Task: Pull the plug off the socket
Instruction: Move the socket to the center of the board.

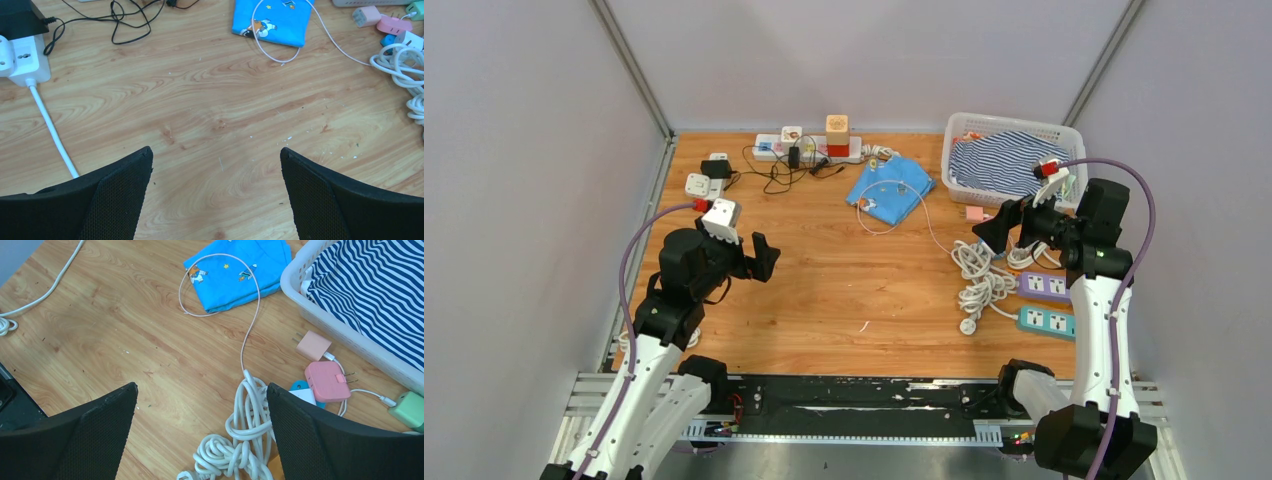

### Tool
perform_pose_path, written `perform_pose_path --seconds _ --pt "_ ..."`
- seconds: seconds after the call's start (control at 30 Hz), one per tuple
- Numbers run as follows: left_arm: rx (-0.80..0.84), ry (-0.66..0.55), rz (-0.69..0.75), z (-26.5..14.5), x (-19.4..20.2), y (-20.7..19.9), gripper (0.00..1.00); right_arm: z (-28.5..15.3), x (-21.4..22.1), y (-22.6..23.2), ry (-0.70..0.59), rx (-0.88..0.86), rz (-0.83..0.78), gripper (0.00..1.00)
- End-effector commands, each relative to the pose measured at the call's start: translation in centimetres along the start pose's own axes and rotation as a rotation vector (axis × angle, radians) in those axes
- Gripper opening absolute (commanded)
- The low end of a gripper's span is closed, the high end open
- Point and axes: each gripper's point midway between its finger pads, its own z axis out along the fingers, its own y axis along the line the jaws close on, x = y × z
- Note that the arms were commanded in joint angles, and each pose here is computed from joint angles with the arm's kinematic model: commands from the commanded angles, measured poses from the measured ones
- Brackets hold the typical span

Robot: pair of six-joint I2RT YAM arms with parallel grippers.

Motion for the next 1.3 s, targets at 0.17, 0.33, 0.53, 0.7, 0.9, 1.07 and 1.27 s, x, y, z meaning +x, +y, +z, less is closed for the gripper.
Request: perform_pose_path --seconds 0.17,0.33,0.53,0.7,0.9,1.07,1.27 --pt "0.002 0.001 0.006 0.0 -0.1 0.0 1.0 -0.3 0.0 -0.1 -0.011 0.013 0.008 1.0" --pt "0.005 -0.004 0.003 0.0 -0.2 0.0 1.0 -0.3 -0.1 0.0 -0.013 0.008 0.007 1.0" --pt "-0.065 -0.011 -0.025 0.4 -0.6 1.8 1.0 0.0 0.1 1.4 -0.041 -0.084 -0.016 0.99" --pt "-0.104 -0.027 -0.171 1.8 -2.0 4.6 1.0 0.9 2.0 3.4 -0.031 -0.213 -0.113 1.0" --pt "-0.249 -0.055 -0.336 5.8 -3.3 11.1 1.0 2.3 3.9 5.6 0.025 -0.253 -0.273 1.0" --pt "-0.459 0.107 -0.324 10.2 -1.0 17.8 1.0 2.8 4.5 6.1 0.056 -0.241 -0.341 1.0" --pt "-0.552 0.322 -0.304 13.6 4.0 23.0 1.0 3.0 4.7 6.4 0.077 -0.229 -0.387 1.0"
